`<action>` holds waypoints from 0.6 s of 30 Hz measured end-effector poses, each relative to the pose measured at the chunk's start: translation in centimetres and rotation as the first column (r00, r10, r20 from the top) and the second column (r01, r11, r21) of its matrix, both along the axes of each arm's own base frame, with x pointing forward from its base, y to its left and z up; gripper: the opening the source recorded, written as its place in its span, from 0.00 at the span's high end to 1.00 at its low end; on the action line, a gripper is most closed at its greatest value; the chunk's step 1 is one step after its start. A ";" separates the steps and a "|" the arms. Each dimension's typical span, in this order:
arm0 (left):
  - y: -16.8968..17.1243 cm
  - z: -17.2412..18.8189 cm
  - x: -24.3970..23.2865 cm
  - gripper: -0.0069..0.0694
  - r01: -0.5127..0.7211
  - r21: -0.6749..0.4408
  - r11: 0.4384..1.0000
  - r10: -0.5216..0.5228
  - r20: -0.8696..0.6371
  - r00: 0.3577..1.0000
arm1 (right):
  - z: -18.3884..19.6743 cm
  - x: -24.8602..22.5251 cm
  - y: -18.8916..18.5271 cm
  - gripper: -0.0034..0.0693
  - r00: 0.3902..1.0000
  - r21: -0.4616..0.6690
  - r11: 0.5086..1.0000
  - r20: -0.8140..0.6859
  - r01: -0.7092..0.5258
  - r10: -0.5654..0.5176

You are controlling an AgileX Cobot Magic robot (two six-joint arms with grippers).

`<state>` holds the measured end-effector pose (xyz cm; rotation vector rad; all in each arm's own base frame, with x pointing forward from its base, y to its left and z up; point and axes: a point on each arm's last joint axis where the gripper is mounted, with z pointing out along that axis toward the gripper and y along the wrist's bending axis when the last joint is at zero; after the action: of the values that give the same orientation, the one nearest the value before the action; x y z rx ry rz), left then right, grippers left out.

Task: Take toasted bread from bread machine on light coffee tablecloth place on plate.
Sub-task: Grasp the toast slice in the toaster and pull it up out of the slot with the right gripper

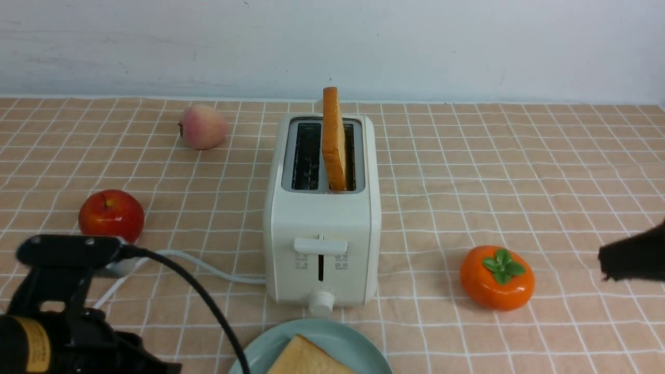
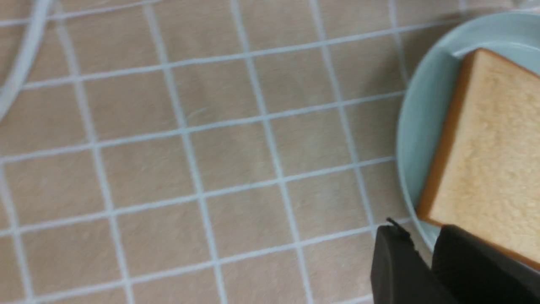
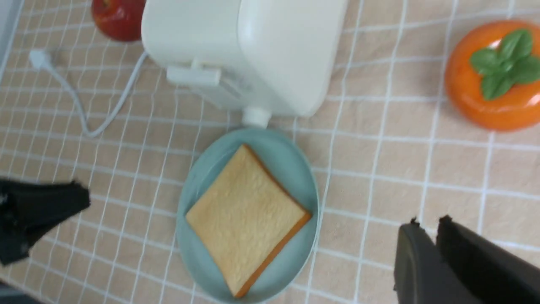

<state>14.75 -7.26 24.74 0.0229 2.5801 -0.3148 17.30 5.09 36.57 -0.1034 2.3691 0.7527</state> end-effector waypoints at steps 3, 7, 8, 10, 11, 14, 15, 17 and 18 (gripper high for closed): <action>1.2 1.5 -1.4 0.80 -0.066 -0.029 0.997 0.067 0.063 0.996 | 1.1 1.6 1.2 0.80 0.999 0.010 0.999 -0.015 -0.040 0.040; 2.5 3.8 -3.7 0.86 -0.082 -0.122 0.989 0.107 0.210 0.972 | 0.7 3.4 4.1 0.75 0.987 0.025 0.991 -0.095 -0.131 0.133; 2.8 4.3 -4.3 0.88 -0.080 -0.146 0.986 0.114 0.243 0.963 | 0.4 3.8 4.9 0.74 0.981 0.023 0.988 -0.117 -0.153 0.155; 3.5 5.2 -5.5 0.90 -0.070 -0.188 0.980 0.127 0.310 0.942 | 0.2 4.7 6.6 0.72 0.970 0.016 0.981 -0.144 -0.194 0.194; 4.1 5.9 -6.7 0.93 -0.059 -0.225 0.973 0.140 0.365 0.921 | 0.2 5.6 8.0 0.69 0.965 -0.005 0.976 -0.153 -0.217 0.214; 5.4 6.8 -9.2 0.93 -0.032 -0.282 0.959 0.166 0.464 0.870 | 0.4 8.1 10.9 0.61 0.959 -0.066 0.966 -0.152 -0.250 0.238; 5.9 7.0 -10.0 0.93 -0.024 -0.298 0.954 0.175 0.492 0.853 | 0.5 8.9 11.6 0.58 0.962 -0.087 0.966 -0.153 -0.243 0.228; 6.6 7.2 -11.2 0.93 -0.013 -0.318 0.948 0.189 0.531 0.826 | 0.6 10.3 12.8 0.52 0.967 -0.121 0.967 -0.149 -0.224 0.205; 6.9 7.2 -11.7 0.93 -0.007 -0.328 0.945 0.196 0.547 0.814 | 0.7 11.0 13.3 0.49 0.971 -0.135 0.969 -0.148 -0.208 0.188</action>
<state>3.01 -0.38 31.93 -0.1210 1.8963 -0.5763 28.29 18.37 37.27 -0.3699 2.5695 0.6918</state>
